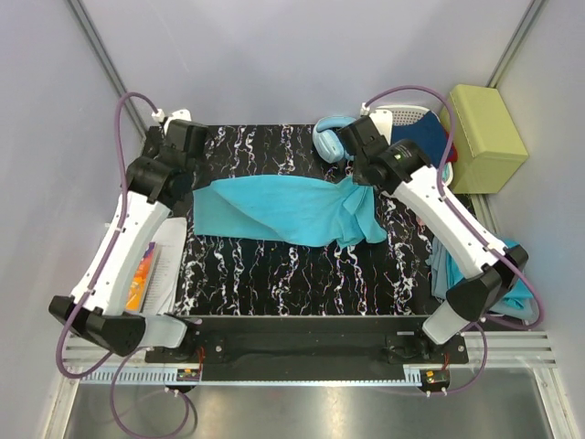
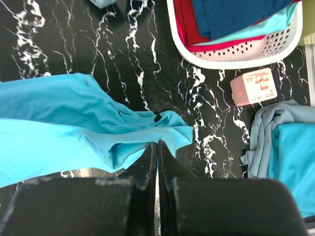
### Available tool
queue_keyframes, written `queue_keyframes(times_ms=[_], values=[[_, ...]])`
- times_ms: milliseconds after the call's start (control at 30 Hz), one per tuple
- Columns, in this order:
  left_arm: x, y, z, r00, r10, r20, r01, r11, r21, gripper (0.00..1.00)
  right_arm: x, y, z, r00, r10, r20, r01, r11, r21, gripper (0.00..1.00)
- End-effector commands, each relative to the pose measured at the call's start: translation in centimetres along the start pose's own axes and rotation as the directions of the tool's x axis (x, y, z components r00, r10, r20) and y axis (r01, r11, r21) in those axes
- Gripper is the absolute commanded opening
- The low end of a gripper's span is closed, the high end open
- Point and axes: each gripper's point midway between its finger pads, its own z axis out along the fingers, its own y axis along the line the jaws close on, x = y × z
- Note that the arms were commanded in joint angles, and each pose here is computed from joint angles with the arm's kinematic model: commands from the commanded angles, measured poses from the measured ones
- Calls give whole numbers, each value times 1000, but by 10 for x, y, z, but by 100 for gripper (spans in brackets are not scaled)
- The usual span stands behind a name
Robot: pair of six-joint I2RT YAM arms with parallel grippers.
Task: Fold and stack the t-shirts
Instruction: Flatten out the tshirt
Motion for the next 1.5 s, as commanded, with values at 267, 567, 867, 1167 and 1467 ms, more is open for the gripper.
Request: queue_keyframes(times_ms=[267,567,867,1167,1467], values=[[27,24,-110,986,51,161,-71,991,117,0,18,-23,-97,987,52,153,-47,998,-39,0],[77,42,-134,998,35,60,-46,978,203,0,69,-42,-139,993,58,106,-54,998,-40,0],[120,66,-135,995,87,-55,-75,977,197,0,99,-51,-157,997,15,78,-5,991,-131,0],[92,59,-127,987,144,69,-153,977,148,0,84,-33,-135,985,-1,171,13,998,-69,0],[-41,0,-169,911,139,387,-203,971,128,0,-45,-20,-129,926,11,377,-8,1000,-10,0]])
